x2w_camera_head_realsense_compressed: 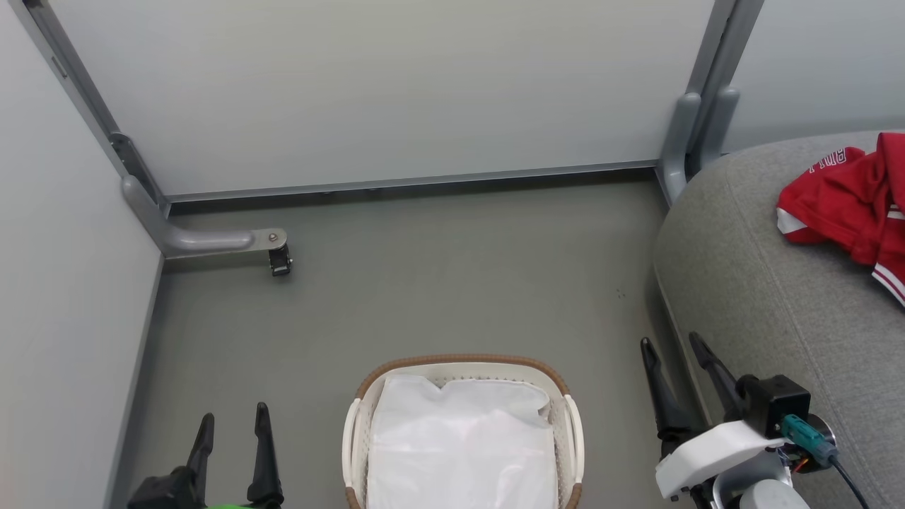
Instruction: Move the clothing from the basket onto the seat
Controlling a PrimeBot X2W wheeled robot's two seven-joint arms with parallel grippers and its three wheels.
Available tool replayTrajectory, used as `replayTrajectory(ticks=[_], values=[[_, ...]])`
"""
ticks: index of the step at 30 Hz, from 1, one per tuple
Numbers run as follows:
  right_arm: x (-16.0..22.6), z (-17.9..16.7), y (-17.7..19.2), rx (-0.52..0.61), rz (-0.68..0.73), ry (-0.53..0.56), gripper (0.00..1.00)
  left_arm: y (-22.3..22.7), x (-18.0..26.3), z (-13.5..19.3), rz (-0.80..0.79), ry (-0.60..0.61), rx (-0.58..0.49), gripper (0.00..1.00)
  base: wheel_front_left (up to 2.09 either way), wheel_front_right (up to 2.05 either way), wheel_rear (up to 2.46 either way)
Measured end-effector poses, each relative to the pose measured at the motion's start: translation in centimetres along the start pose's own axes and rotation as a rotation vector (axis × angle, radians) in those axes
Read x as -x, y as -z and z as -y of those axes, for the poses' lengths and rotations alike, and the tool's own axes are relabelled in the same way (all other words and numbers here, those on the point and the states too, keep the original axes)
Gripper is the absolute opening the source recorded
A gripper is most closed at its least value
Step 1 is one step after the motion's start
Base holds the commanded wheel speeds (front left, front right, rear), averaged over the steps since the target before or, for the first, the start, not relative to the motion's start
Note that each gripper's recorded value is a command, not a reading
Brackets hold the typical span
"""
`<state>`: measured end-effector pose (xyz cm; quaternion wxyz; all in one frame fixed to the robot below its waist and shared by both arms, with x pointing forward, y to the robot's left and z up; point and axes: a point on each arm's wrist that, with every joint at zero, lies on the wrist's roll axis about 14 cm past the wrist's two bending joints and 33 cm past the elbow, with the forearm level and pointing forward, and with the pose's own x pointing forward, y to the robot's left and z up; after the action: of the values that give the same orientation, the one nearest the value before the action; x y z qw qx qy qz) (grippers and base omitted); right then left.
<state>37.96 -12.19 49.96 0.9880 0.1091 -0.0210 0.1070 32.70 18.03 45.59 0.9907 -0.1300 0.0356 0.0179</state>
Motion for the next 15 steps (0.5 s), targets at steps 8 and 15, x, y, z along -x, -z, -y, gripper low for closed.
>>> replayTrajectory(ticks=[8, 15], values=[[-0.01, -0.01, 0.1, -0.002, -0.003, 0.0, 1.0, 0.25, -0.01, -0.04, -0.008, -0.001, 0.001, 1.0, 0.0, 0.0, 0.0], [-0.02, -0.24, 0.17, -0.002, -0.005, -0.007, 1.0, 0.25, -0.01, -0.16, -0.008, -0.005, 0.008, 1.0, 0.0, 0.0, 0.0]])
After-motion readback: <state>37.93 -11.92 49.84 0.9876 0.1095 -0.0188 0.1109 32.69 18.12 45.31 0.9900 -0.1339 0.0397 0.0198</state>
